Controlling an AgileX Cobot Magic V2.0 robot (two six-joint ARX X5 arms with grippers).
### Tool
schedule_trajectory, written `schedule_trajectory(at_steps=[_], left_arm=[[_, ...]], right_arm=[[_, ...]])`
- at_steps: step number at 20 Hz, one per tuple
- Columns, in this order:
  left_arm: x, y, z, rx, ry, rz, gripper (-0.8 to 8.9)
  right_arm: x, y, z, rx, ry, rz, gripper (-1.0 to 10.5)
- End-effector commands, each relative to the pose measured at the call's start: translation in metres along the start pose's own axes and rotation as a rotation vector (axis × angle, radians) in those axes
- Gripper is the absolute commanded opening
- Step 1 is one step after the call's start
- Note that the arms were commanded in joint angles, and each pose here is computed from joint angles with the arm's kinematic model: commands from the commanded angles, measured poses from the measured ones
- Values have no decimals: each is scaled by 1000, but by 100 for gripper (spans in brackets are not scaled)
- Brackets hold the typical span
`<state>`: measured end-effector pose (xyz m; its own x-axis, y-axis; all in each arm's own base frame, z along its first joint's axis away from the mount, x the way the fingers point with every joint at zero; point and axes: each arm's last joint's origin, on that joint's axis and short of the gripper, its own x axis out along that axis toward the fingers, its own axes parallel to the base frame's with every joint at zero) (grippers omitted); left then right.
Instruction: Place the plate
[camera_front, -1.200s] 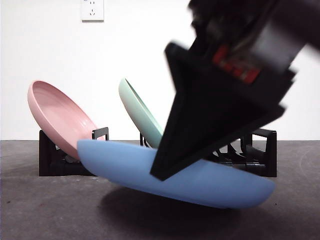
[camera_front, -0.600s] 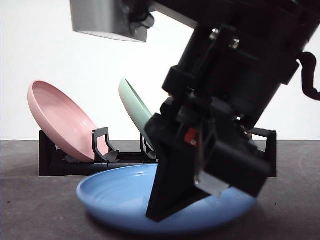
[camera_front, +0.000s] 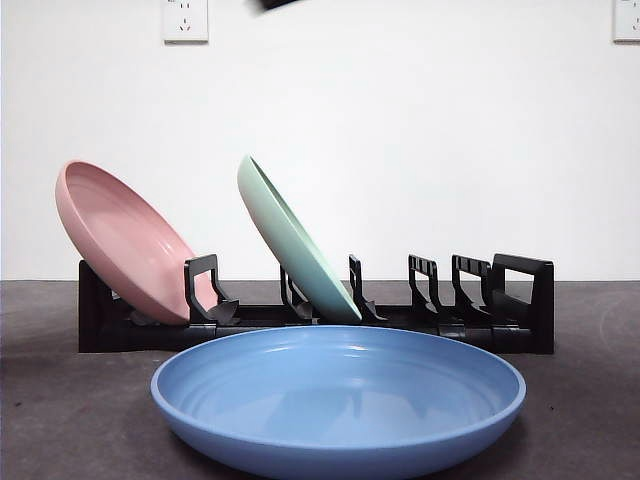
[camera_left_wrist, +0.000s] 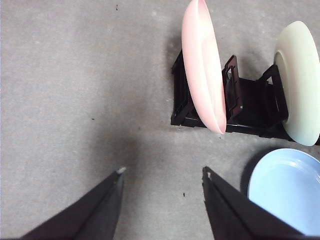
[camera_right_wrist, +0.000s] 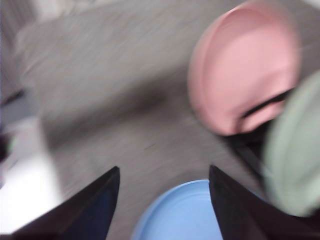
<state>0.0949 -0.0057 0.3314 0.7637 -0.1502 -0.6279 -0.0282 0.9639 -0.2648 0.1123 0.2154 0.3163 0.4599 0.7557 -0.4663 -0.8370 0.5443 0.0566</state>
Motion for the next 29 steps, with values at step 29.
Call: schedule_trajectory(at_steps=[29], left_arm=[[164,-79,130,257,380,229,254]], right_arm=[[-125,-109,-43,232,224,-683,284]])
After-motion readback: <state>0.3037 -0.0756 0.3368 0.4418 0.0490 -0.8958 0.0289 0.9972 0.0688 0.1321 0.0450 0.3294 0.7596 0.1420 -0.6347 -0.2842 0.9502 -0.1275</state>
